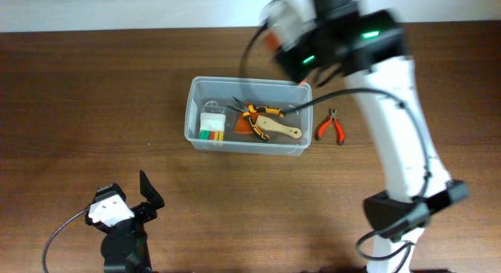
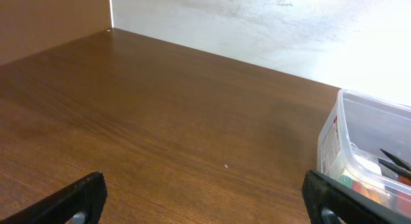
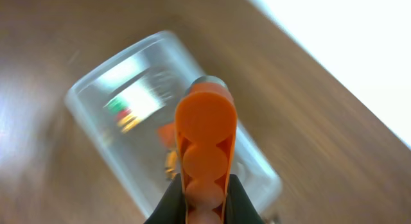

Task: Pack container
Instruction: 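Carry the orange ribbed tool into the container and release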

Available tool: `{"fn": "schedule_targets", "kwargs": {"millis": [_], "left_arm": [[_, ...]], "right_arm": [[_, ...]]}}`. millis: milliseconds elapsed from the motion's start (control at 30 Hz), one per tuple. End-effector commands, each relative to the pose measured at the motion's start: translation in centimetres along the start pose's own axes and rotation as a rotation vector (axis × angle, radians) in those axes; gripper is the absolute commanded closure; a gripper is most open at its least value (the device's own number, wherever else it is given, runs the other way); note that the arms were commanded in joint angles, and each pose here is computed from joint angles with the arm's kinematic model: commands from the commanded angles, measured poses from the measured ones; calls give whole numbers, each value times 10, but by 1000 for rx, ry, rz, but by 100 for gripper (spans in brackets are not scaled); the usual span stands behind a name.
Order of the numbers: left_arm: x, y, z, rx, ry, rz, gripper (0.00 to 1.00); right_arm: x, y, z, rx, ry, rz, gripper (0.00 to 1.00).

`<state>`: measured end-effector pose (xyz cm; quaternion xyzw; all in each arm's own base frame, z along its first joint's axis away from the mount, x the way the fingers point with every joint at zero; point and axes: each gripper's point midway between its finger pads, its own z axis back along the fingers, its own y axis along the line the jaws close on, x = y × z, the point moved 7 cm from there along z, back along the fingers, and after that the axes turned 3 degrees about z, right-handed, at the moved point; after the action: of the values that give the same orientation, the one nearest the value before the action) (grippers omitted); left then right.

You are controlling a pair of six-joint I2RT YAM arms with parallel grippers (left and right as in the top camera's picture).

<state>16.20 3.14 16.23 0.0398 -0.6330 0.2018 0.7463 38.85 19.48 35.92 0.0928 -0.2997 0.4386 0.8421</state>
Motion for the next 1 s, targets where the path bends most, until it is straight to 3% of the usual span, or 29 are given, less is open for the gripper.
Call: {"fn": "schedule_targets", "kwargs": {"millis": [0,200,467,500,533,600,800,967], "left_arm": [[-1,0,0,2,-4,-8,1],[-1,0,0,2,-4,-8,1],[-1,0,0,2,-4,-8,1],[-1,0,0,2,-4,-8,1],[-1,0,0,2,-4,-8,1],[-1,0,0,2,-4,-8,1],[-1,0,0,2,-4,-8,1],[-1,0,0,2,-4,-8,1]], "right_arm": [[-21,29,-75,125,188,342,96],[-72,45,-162,209,408,601,96],[-103,62,-202,335,434,601,96],[-103,65,-202,352,422,596,96],[-103,66,-203,361,411,584,89],[-101,66,-203,354,405,552,58],[-78,39,-180,127,430,407,57],[-32,-7,-99,-91,291,154,55]]}}
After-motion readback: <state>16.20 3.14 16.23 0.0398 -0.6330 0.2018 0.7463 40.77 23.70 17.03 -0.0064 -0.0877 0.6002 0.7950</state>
